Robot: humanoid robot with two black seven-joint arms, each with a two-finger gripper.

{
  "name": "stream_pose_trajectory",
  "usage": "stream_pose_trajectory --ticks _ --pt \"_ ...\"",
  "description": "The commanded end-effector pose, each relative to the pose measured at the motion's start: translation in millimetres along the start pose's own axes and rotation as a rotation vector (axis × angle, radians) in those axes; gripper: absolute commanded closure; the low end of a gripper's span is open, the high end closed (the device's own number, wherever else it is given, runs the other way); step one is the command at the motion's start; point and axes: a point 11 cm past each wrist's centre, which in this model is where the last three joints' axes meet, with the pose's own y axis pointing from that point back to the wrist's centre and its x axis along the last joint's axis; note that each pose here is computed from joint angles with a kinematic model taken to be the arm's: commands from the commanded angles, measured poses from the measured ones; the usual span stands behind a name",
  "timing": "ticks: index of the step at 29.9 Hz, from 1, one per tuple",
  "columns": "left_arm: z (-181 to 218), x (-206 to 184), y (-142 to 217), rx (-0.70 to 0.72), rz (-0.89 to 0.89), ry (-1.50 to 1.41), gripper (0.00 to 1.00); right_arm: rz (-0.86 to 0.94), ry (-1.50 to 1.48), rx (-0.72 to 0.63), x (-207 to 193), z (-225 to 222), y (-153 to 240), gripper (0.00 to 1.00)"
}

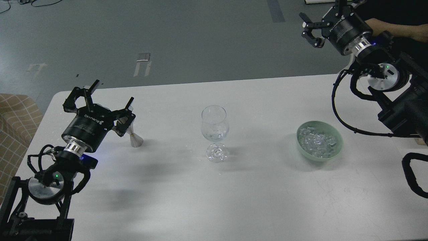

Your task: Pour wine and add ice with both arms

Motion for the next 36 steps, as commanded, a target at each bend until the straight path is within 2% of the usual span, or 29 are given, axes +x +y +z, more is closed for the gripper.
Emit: stream_pose_trajectory --ticks 1,6,8,13,17,20,27,30,36 --pt "19 -15 -16 -0.002 -0.025 -0.080 0.02 -0.040 0.127 -0.077 4 -3 21 0.00" --pt "52 -20 -32 -0.020 -0.001 -0.237 0.02 -0.058 0.369 -0.184 10 -12 54 0.00" --pt "62 -19 -46 -0.021 0.026 -0.309 0.03 -0.091 0.543 -0.266 11 -15 76 0.00" --pt "55 -22 -72 0.024 0.051 -0.430 0.03 -0.135 0.856 -0.387 10 -18 116 0.00" --pt "47 -22 -76 0.039 0.052 -0.449 0.02 -0.160 1.086 -0.451 4 -11 145 0.01" --pt "40 -28 -82 0.046 0.035 -0.452 0.03 -0.170 1.242 -0.461 0 -2 160 0.01" --pt "30 -29 -85 0.058 0.036 -0.473 0.03 -0.139 1.672 -0.368 6 29 184 0.01" --pt "29 -28 -85 0.061 0.037 -0.473 0.03 -0.140 1.716 -0.342 6 56 194 0.01" --pt "29 -28 -85 0.061 0.037 -0.473 0.02 -0.118 1.754 -0.341 16 82 199 0.02"
